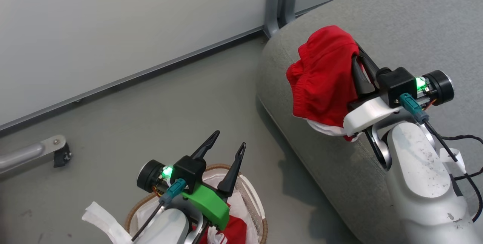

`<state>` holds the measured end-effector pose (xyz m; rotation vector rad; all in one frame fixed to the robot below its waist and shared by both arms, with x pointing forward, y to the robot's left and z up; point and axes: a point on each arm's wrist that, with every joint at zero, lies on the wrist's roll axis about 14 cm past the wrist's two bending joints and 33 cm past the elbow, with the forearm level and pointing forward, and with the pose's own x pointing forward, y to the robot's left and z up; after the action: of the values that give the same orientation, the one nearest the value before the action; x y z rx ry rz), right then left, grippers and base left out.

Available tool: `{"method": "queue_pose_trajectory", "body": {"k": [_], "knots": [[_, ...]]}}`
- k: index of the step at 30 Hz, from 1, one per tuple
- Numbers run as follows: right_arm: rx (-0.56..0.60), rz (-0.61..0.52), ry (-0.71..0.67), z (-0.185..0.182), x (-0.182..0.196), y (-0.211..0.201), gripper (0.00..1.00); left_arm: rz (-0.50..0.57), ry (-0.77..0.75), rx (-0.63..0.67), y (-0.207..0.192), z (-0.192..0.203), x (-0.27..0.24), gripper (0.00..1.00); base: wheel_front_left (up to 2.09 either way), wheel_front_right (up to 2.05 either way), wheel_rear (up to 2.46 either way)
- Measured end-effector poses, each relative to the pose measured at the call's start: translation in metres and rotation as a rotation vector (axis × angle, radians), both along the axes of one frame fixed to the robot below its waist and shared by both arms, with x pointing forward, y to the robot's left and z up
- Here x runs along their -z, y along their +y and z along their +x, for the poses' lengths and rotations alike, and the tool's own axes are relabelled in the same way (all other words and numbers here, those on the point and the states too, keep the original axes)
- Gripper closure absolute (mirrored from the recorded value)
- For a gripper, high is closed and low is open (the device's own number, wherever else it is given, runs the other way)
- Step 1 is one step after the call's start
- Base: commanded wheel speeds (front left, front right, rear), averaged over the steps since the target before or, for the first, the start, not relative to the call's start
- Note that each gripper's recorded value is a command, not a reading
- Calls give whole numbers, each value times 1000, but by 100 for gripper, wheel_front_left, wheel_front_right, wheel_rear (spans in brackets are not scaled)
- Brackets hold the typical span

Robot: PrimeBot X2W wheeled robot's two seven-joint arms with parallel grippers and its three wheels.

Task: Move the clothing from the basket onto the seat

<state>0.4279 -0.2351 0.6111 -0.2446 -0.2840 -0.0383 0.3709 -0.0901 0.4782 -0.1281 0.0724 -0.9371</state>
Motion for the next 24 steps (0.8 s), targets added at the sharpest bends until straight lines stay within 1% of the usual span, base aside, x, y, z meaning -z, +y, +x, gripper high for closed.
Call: {"method": "queue_pose_trajectory", "body": {"k": [3,9,15,18,24], "knots": [[60,-3,11,-7,3,-21,100,0,5,63,-17,-4,4,0,0,0,0],[147,-21,45,-20,14,-51,100,6,19,170,-43,-13,14,0,0,0,0],[199,-23,83,-20,27,-69,100,6,52,227,-55,-15,29,0,0,0,0],[223,-37,59,-9,16,-79,100,7,56,235,-56,-8,35,0,0,0,0],[264,-136,-32,28,-30,-103,100,18,57,228,-52,18,52,0,0,0,0]]}}
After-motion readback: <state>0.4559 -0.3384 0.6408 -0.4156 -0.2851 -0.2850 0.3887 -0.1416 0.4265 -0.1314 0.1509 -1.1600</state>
